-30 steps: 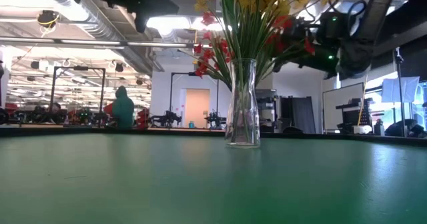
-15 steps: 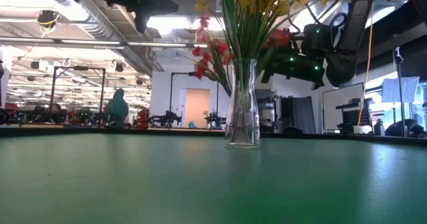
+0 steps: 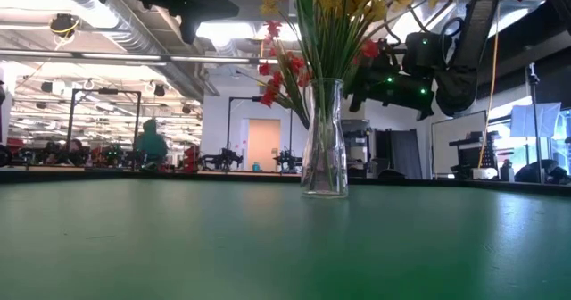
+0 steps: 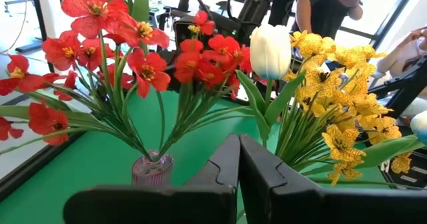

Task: Sort flowers into vase by color
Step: Put the red tulip into the violet vase

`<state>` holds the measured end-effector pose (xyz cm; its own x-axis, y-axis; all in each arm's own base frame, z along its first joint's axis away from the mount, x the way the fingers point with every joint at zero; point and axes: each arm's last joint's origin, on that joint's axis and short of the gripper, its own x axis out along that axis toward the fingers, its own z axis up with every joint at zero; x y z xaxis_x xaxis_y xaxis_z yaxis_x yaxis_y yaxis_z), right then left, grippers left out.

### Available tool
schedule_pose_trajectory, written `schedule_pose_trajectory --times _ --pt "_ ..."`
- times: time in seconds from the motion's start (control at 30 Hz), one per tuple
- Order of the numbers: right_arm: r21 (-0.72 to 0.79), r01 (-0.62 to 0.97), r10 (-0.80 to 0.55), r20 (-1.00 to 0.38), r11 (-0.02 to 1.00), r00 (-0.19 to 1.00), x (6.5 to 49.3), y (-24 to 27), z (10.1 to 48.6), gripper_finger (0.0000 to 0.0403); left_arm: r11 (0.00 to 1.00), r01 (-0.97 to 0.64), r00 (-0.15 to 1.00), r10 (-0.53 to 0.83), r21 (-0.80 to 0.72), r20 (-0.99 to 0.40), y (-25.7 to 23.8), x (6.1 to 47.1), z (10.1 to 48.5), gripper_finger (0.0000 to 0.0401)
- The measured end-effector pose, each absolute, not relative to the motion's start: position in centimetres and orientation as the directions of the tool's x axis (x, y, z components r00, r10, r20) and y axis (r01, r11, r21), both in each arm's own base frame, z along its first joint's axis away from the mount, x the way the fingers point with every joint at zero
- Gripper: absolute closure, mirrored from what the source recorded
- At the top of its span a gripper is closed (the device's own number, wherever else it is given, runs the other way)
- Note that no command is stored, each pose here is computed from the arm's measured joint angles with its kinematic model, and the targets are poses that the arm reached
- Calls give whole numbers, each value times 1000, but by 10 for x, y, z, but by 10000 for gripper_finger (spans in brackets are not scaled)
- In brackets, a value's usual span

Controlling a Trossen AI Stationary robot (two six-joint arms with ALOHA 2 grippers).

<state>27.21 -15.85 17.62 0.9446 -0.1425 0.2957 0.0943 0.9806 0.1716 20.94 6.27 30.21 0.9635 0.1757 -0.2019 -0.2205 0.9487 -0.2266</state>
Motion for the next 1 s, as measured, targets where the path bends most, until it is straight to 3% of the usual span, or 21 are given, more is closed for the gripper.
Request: schedule_pose_trajectory --times 0.67,1.0 --pt "120 46 -85 349 992 933 280 -162 192 403 948 -230 962 186 -220 -202 63 209 302 401" --pt "151 43 -84 275 988 958 286 -165 166 403 953 -229 961 189 -199 -202 63 209 302 401"
